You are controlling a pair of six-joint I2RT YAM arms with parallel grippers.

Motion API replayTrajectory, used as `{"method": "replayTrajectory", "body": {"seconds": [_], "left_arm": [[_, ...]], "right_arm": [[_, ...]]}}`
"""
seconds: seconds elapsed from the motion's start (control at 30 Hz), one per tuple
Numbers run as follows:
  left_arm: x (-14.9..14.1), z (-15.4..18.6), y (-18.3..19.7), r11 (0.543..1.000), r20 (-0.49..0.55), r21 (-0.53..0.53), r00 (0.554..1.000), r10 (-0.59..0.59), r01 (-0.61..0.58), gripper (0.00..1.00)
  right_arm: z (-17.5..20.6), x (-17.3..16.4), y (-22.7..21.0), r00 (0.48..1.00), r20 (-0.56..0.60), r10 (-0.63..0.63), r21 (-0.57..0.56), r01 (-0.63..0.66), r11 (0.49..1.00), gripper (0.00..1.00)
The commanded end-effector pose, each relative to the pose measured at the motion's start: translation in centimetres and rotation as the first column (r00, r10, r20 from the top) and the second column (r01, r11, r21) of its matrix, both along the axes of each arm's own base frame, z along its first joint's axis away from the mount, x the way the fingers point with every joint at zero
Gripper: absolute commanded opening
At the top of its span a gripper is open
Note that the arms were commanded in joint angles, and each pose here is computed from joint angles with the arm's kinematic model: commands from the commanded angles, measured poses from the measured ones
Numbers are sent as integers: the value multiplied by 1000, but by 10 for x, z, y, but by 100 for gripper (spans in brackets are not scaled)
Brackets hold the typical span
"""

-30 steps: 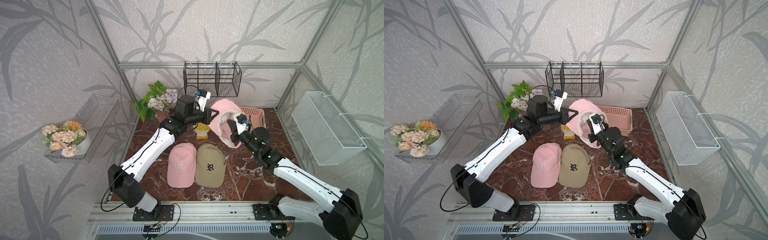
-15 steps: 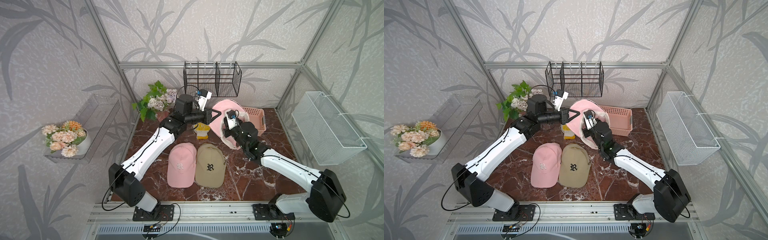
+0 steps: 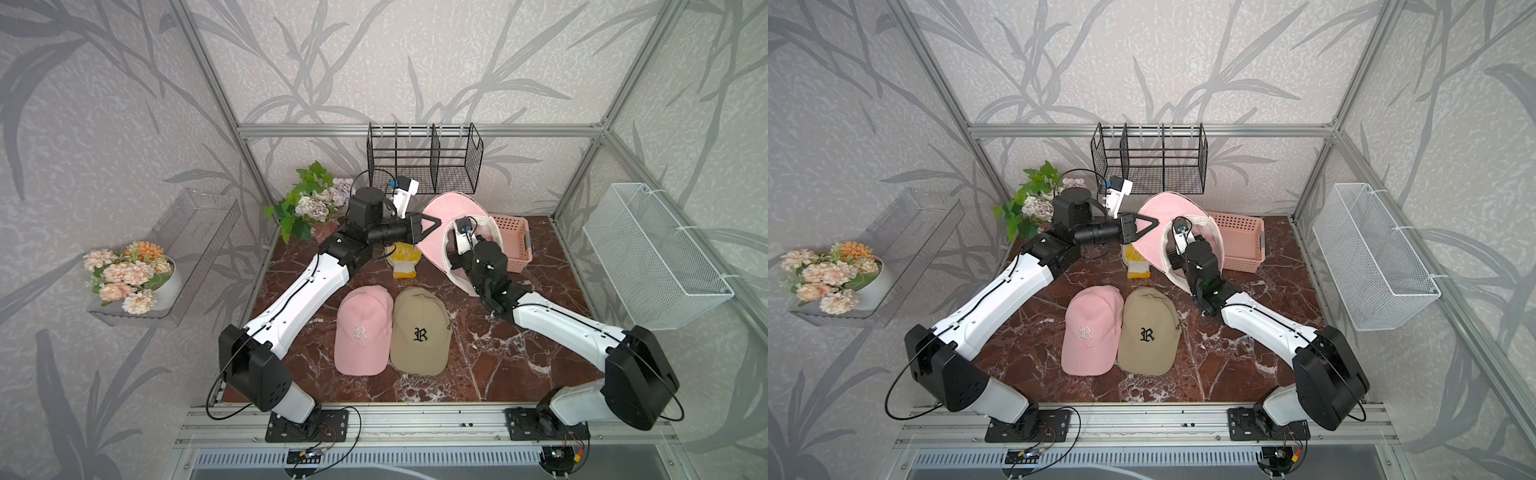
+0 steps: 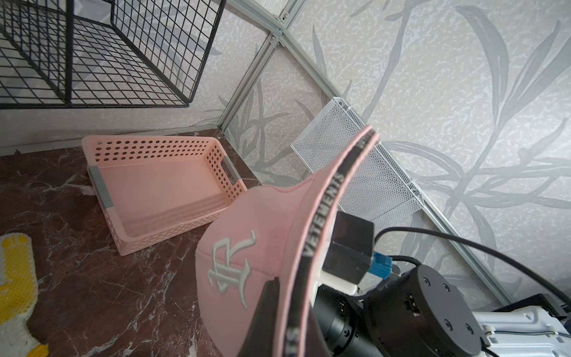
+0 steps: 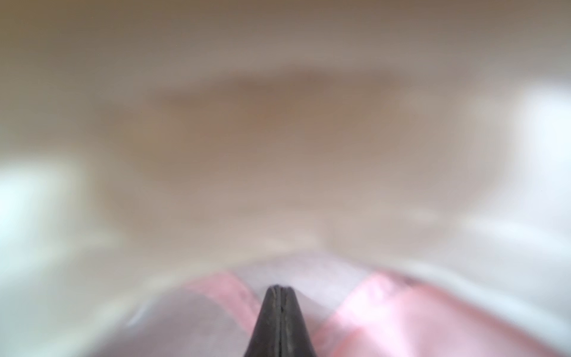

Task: Turn the baseball cap inside out
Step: Turn over the baseball cap.

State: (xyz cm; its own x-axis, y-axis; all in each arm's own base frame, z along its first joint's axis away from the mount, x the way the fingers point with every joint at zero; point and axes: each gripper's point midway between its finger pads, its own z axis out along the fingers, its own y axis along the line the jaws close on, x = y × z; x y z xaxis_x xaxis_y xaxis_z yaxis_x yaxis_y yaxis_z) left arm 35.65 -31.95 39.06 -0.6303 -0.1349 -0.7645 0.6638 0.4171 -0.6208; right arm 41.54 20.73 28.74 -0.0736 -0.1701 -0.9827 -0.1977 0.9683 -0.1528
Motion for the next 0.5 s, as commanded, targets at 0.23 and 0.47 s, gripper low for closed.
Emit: {"method": "replayTrajectory", "body": {"seconds": [0.23, 0.47], "left_arm": [[-10, 26, 11, 999, 111, 0, 993, 38, -38, 0], [1, 31, 22, 991, 190, 8, 973, 127, -131, 0]], "right_arm": [[-35, -2, -83, 909, -99, -406, -87, 398, 913, 0], [-72, -22, -89, 890, -239, -389, -154, 361, 920, 3]]}}
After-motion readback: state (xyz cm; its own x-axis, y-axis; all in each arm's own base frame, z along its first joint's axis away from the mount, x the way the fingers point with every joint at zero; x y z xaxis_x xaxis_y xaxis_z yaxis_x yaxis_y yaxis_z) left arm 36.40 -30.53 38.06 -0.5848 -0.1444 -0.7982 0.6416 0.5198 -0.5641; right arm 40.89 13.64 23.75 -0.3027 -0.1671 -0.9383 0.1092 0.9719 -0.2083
